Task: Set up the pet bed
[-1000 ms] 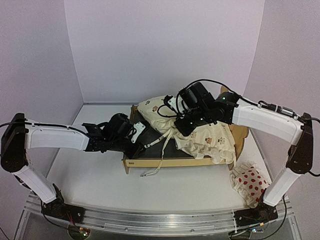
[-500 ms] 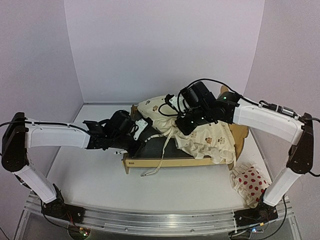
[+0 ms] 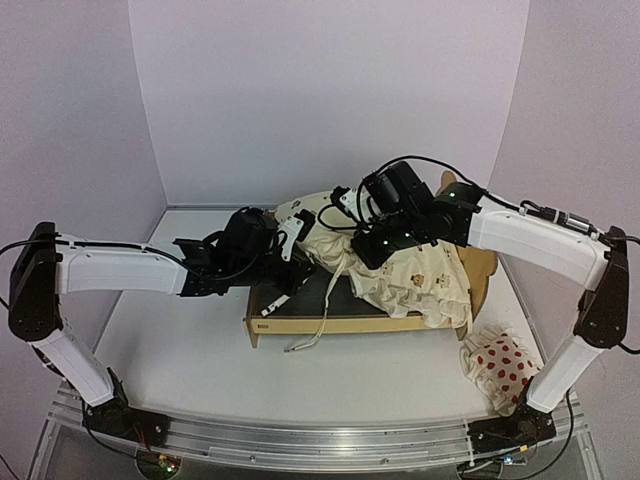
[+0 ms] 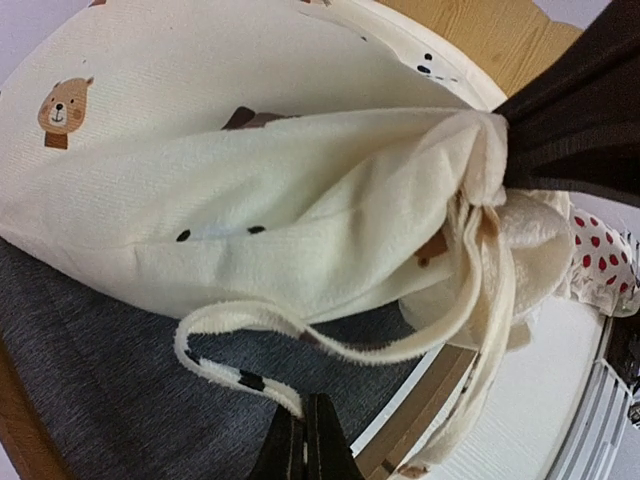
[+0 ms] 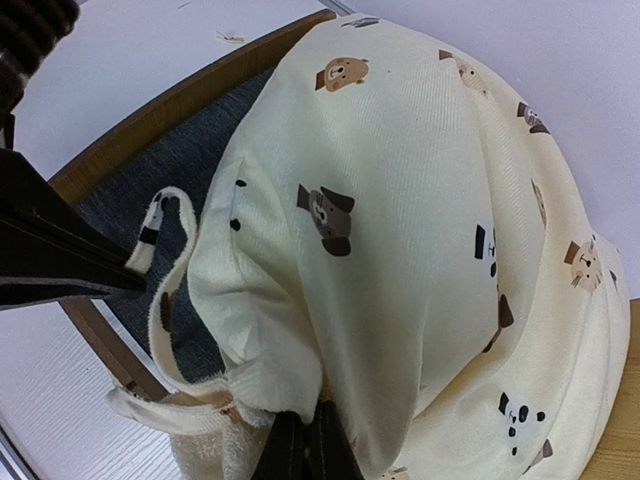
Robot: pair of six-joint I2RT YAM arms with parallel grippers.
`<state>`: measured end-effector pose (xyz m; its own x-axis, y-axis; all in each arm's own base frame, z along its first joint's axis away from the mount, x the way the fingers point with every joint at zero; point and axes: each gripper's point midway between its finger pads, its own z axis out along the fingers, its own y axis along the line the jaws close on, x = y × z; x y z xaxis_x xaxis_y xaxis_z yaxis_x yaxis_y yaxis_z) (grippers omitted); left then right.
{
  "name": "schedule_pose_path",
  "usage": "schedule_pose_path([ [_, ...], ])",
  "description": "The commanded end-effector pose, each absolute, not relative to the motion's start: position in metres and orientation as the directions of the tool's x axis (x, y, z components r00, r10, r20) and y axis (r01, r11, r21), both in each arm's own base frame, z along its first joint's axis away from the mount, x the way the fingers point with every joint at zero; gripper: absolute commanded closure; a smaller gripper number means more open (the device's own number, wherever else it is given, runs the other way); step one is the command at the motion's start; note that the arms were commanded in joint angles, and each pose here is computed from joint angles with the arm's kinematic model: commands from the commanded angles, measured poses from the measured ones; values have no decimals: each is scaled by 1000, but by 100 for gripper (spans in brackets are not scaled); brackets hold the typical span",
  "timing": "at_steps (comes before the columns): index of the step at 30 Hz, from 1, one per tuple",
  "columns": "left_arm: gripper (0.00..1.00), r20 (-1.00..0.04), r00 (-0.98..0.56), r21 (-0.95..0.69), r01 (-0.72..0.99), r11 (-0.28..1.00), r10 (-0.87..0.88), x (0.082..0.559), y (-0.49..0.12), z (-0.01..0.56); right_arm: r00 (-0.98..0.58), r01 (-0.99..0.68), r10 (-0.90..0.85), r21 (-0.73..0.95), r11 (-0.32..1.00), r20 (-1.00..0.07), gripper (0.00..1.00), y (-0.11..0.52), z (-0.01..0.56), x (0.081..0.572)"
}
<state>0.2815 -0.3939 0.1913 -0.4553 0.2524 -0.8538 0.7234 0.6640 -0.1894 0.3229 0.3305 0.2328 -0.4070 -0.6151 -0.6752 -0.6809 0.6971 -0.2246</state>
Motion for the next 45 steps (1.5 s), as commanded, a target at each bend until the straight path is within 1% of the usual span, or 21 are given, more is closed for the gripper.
schedule_pose_path([
  [1, 100, -907, -408, -263, 746, 613, 108, 287, -416, 222, -412, -645, -573, -218, 732, -708, 100, 319, 251, 326],
  [6, 100, -921, -382, -271, 765, 584, 73, 286, -423, 220, -416, -653, -572, -206, 729, -707, 100, 322, 249, 325],
  [13, 100, -921, -385, -277, 766, 580, 68, 284, -421, 191, -425, -662, -578, -196, 723, -697, 100, 324, 242, 324],
  [21, 100, -926, -375, -278, 762, 584, 49, 283, -416, 172, -431, -672, -576, -180, 718, -695, 100, 328, 239, 323],
  [28, 100, -947, -322, -272, 788, 552, -7, 280, -417, 187, -431, -675, -569, -169, 719, -700, 100, 330, 241, 323],
  [35, 100, -962, -271, -233, 786, 573, -19, 293, -425, 201, -438, -679, -568, -157, 717, -696, 100, 333, 238, 322],
  [40, 100, -958, -284, -246, 759, 602, -34, 293, -415, 189, -441, -681, -569, -154, 716, -694, 100, 332, 236, 321],
  [45, 100, -974, -220, -203, 770, 605, -46, 295, -414, 196, -445, -681, -574, -155, 715, -688, 100, 334, 232, 323],
])
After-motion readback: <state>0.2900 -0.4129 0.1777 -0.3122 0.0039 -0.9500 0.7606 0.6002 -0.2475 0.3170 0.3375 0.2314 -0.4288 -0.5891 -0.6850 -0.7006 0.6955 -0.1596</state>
